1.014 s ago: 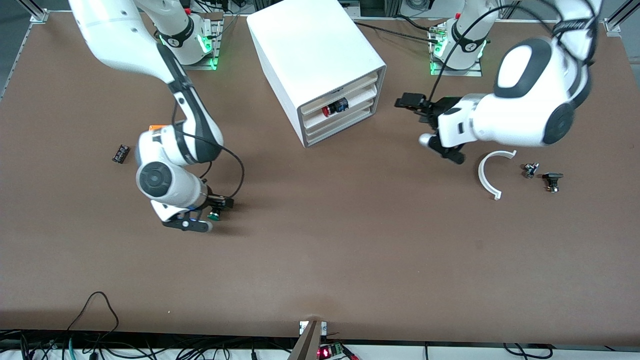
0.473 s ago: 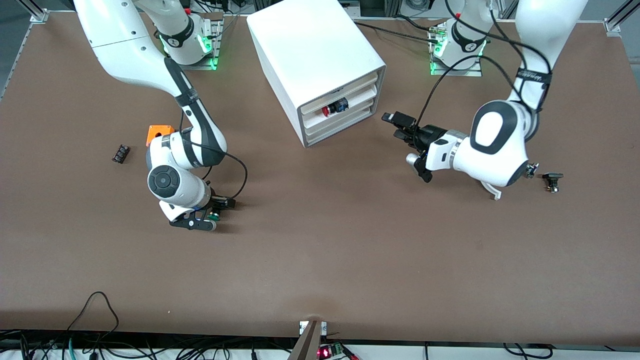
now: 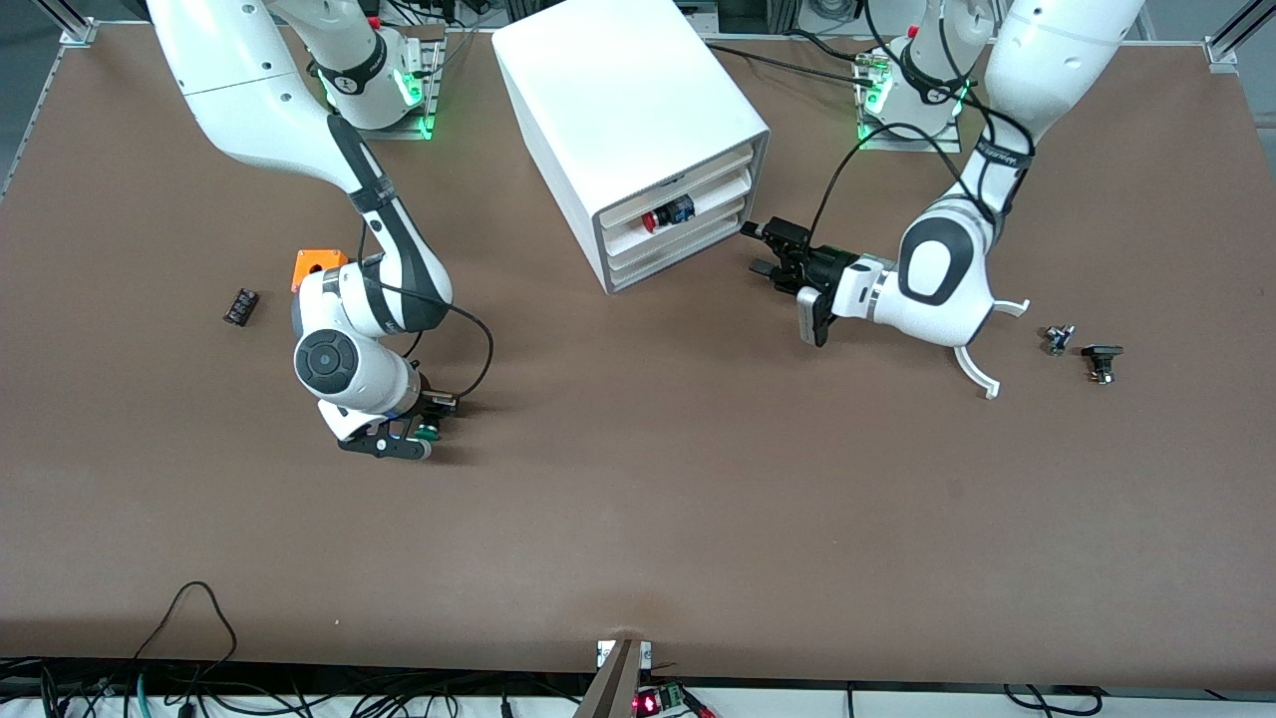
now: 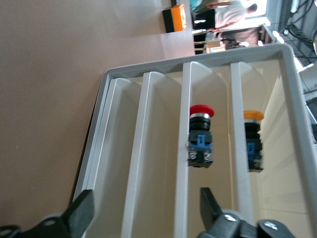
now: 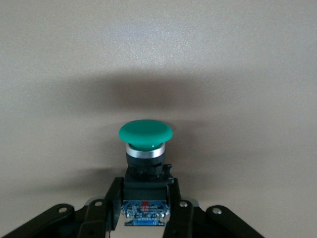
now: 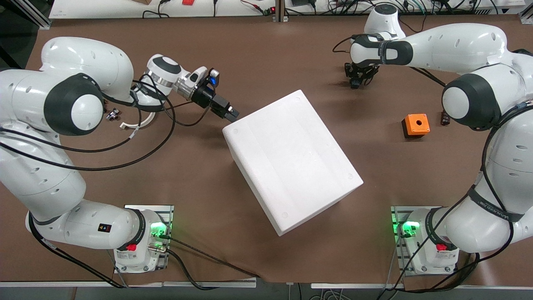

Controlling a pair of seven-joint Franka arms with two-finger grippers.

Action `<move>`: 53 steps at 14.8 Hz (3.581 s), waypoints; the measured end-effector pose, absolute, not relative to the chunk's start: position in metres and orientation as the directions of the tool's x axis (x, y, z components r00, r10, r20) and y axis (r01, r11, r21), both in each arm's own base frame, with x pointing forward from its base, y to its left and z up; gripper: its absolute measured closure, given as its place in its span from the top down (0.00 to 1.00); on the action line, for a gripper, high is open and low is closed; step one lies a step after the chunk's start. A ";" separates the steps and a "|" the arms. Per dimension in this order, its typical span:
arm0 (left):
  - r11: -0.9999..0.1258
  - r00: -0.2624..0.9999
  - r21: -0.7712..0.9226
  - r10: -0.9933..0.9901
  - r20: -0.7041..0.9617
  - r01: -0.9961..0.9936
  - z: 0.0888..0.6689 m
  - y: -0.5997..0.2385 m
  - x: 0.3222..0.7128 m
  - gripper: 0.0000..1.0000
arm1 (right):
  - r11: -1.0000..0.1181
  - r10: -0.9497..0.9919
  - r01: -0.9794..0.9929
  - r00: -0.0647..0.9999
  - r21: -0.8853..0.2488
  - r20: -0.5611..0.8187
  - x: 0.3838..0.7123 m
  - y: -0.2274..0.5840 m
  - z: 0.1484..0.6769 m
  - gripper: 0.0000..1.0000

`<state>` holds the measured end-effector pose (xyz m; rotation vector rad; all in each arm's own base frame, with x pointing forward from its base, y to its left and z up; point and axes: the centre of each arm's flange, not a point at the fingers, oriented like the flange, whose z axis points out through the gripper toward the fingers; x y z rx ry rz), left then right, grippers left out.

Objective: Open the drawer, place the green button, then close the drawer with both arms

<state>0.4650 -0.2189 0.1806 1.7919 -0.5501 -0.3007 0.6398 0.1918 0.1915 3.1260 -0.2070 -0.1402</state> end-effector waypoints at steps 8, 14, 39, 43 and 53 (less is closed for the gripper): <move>-0.168 0.870 0.962 -0.479 0.112 -0.216 0.144 -0.244 0.434 0.84 | -0.970 -0.244 -0.243 0.960 0.023 -0.135 0.657 0.202 0.233 0.41; -0.147 0.870 0.972 -0.484 0.092 -0.185 0.120 -0.254 0.405 0.59 | -0.922 -0.386 -0.380 0.907 0.067 -0.166 0.662 0.242 0.301 0.41; -0.199 0.879 0.963 -0.471 0.071 -0.184 0.122 -0.217 0.437 0.11 | -0.743 -0.640 -0.656 0.755 -0.135 -0.142 0.655 0.356 0.471 0.41; -0.231 0.877 0.950 -0.475 0.079 -0.210 0.128 -0.197 0.476 0.11 | -0.722 -0.646 -0.657 0.752 -0.217 -0.130 0.652 0.378 0.484 0.41; -0.324 0.863 0.905 -0.498 0.085 -0.276 0.135 -0.181 0.527 0.38 | -0.543 -0.793 -0.822 0.569 -0.172 -0.217 0.580 0.505 0.448 0.41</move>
